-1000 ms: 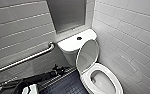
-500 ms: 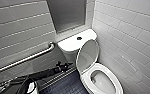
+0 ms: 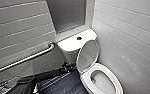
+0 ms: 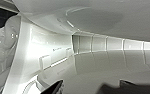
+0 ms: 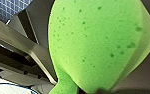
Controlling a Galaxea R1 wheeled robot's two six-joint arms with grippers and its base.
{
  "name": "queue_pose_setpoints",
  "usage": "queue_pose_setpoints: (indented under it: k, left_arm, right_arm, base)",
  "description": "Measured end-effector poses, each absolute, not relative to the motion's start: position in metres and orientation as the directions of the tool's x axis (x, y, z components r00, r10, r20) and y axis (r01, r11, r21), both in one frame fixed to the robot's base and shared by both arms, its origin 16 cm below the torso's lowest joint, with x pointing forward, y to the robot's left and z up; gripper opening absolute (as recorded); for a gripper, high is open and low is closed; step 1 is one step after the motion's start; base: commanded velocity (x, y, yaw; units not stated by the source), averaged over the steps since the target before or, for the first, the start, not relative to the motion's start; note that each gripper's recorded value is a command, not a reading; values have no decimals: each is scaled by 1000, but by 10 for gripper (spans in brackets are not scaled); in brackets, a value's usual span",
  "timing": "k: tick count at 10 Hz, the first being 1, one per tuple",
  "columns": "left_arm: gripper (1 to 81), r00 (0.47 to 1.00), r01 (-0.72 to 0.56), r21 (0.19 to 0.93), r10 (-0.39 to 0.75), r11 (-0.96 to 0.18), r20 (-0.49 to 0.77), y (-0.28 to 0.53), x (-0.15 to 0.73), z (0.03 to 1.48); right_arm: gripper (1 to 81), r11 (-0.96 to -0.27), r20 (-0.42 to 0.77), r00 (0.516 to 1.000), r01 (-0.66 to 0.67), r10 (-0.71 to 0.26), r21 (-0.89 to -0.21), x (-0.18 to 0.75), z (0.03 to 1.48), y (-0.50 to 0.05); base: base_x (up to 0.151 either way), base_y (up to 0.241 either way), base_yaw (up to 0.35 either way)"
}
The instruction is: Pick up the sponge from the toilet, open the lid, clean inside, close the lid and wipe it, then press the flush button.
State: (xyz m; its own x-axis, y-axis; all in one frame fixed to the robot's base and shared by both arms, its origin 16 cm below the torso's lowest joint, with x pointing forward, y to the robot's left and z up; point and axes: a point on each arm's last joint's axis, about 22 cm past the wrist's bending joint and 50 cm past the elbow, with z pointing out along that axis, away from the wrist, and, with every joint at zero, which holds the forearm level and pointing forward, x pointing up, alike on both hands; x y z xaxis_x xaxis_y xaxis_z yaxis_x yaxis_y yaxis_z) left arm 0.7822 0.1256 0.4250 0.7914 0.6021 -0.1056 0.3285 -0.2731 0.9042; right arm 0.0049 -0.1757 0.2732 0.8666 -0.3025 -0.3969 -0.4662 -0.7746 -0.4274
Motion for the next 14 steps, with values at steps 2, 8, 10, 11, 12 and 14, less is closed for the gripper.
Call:
queue_pose_setpoints:
  k: [2, 8, 10, 11, 12, 14]
  left_arm:
    - [811, 819, 332, 907, 556, -260, -141, 105, 752, 423]
    - [811, 850, 453, 808, 455, -377, -264, 139, 533, 324]
    - [811, 843, 511, 738, 424, -441, -331, 166, 422, 292]
    - [811, 837, 534, 694, 417, -483, -354, 190, 370, 282]
    - [811, 834, 546, 654, 407, -523, -372, 213, 322, 276]
    - [811, 837, 547, 591, 363, -593, -410, 235, 225, 267]
  right_arm:
    - [10, -766, -389, 869, -467, -305, -441, 15, 272, -170]
    - [10, -767, -393, 868, -467, -303, -441, 15, 272, -170]
    - [10, -766, -397, 867, -467, -300, -441, 14, 272, -169]
    - [10, -766, -397, 867, -467, -300, -442, 14, 272, -168]
    - [10, -765, -394, 869, -466, -300, -444, 17, 271, -168]
    - [10, -761, -387, 872, -463, -300, -454, 24, 269, -162]
  base:
    - [0, 0, 0]
    - [0, 0, 0]
    - [0, 0, 0]
    - [0, 0, 0]
    - [0, 0, 0]
    - [0, 0, 0]
